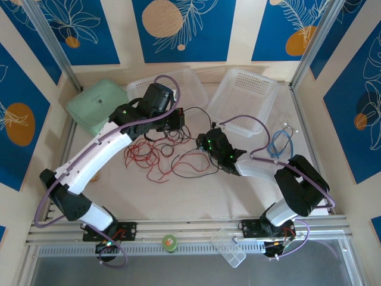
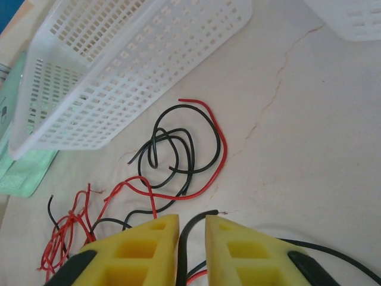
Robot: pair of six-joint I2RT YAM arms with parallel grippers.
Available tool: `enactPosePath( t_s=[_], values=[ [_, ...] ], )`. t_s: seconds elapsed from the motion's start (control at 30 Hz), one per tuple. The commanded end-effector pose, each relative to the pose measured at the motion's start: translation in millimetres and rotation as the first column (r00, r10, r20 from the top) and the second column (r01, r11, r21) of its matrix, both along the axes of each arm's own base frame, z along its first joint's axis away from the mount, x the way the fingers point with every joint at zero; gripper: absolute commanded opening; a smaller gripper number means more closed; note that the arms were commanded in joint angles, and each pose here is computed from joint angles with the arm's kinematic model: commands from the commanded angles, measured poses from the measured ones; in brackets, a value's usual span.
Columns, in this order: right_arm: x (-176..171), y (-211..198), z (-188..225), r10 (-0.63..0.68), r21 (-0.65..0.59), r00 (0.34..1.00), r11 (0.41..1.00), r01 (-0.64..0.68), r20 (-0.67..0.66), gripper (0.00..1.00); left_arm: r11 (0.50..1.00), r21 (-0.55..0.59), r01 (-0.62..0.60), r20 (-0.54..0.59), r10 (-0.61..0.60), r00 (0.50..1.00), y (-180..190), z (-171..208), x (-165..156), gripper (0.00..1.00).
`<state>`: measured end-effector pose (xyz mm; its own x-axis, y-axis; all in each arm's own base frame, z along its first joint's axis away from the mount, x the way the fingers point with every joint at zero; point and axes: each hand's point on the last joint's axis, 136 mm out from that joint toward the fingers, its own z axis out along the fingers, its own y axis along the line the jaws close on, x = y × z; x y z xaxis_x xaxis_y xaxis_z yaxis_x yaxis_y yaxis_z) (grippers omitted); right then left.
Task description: Untangle the cables
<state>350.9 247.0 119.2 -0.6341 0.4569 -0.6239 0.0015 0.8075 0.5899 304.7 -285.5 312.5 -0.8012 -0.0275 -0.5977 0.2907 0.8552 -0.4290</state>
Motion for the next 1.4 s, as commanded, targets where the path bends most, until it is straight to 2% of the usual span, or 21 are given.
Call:
enactPosePath(
  t_s=[0.0, 0.1, 0.17, 0.27, 0.33, 0.43, 0.6, 0.7, 0.77, 0.83, 1.0, 1.1, 1.17, 1.23, 1.33, 1.37],
  values=[
    [6.1, -9.1, 9.8, -0.042, -0.026, 0.999, 0.999, 0.043, 0.024, 0.12, 0.999, -0.034, 0.013, 0.022, -0.012, 1.000, 2.4, 19.9, -9.0, 0.00],
    [4.4, -21.7, 13.8, -0.066, -0.073, 0.997, 0.995, 0.068, 0.026, 0.00, 1.000, -0.019, 0.012, 0.026, -0.012, 1.000, 6.8, 20.4, -11.0, 0.00],
    [2.4, -33.3, 19.3, -0.078, -0.123, 0.996, 0.989, 0.082, 0.038, 0.00, 1.000, 0.018, 0.011, 0.029, -0.011, 1.000, 13.5, 18.4, -12.9, 0.00],
    [0.5, -54.1, 38.8, -0.066, -0.244, 0.994, 0.966, 0.084, 0.081, 0.00, 0.990, 0.144, 0.005, 0.030, -0.010, 1.000, 32.7, 9.5, -14.2, 0.00],
    [-1.8, -69.3, 51.4, -0.042, -0.359, 0.994, 0.930, 0.076, 0.100, 0.00, 0.969, 0.248, -0.013, 0.043, 0.002, 0.999, 49.5, 3.5, -13.2, 0.00],
    [-4.7, -86.6, 67.6, 0.030, -0.544, 0.993, 0.838, 0.039, 0.118, 0.00, 0.911, 0.407, -0.062, 0.095, 0.025, 0.995, 78.2, -1.3, -7.6, 0.00],
    [-4.5, -108.6, 79.5, 0.131, -0.793, 0.989, 0.608, -0.020, 0.075, 0.00, 0.788, 0.597, -0.150, 0.226, 0.014, 0.974, 109.5, 6.0, 9.7, 0.00],
    [-2.0, -112.7, 83.7, 0.183, -0.876, 0.982, 0.481, -0.039, 0.057, 0.00, 0.723, 0.664, -0.192, 0.314, -0.036, 0.949, 112.2, 17.2, 19.4, 0.00],
    [0.8, -114.6, 87.2, 0.201, -0.908, 0.978, 0.418, -0.036, 0.054, 0.00, 0.671, 0.706, -0.229, 0.372, -0.076, 0.925, 110.9, 26.0, 25.2, 0.00],
    [3.9, -116.2, 90.6, 0.206, -0.926, 0.977, 0.377, -0.031, 0.052, 0.00, 0.613, 0.749, -0.252, 0.416, -0.140, 0.898, 105.1, 32.5, 30.3, 0.00],
    [13.6, -115.7, 98.1, 0.215, -0.957, 0.975, 0.289, -0.017, 0.048, 0.00, 0.395, 0.851, -0.346, 0.475, -0.299, 0.827, 90.7, 42.2, 42.1, 0.00],
    [19.8, -117.2, 104.1, 0.212, -0.972, 0.976, 0.235, 0.002, 0.054, 0.00, 0.298, 0.864, -0.406, 0.495, -0.352, 0.794, 87.6, 47.7, 48.8, 0.00],
    [22.2, -116.2, 107.9, 0.214, -0.974, 0.975, 0.226, 0.011, 0.060, 0.00, 0.286, 0.855, -0.433, 0.514, -0.362, 0.778, 87.2, 53.5, 51.2, 0.00],
    [23.2, -113.2, 110.2, 0.223, -0.970, 0.973, 0.243, 0.011, 0.067, 0.00, 0.311, 0.842, -0.442, 0.534, -0.364, 0.763, 85.1, 60.7, 51.4, 0.00],
    [21.5, -102.9, 111.8, 0.248, -0.941, 0.967, 0.336, -0.029, 0.059, 0.00, 0.365, 0.821, -0.439, 0.560, -0.361, 0.746, 80.9, 71.2, 54.4, 0.00],
    [19.6, -97.0, 112.5, 0.262, -0.921, 0.964, 0.384, -0.061, 0.045, 0.05, 0.382, 0.817, -0.433, 0.562, -0.355, 0.747, 80.5, 74.0, 57.2, 0.00]
  ],
)
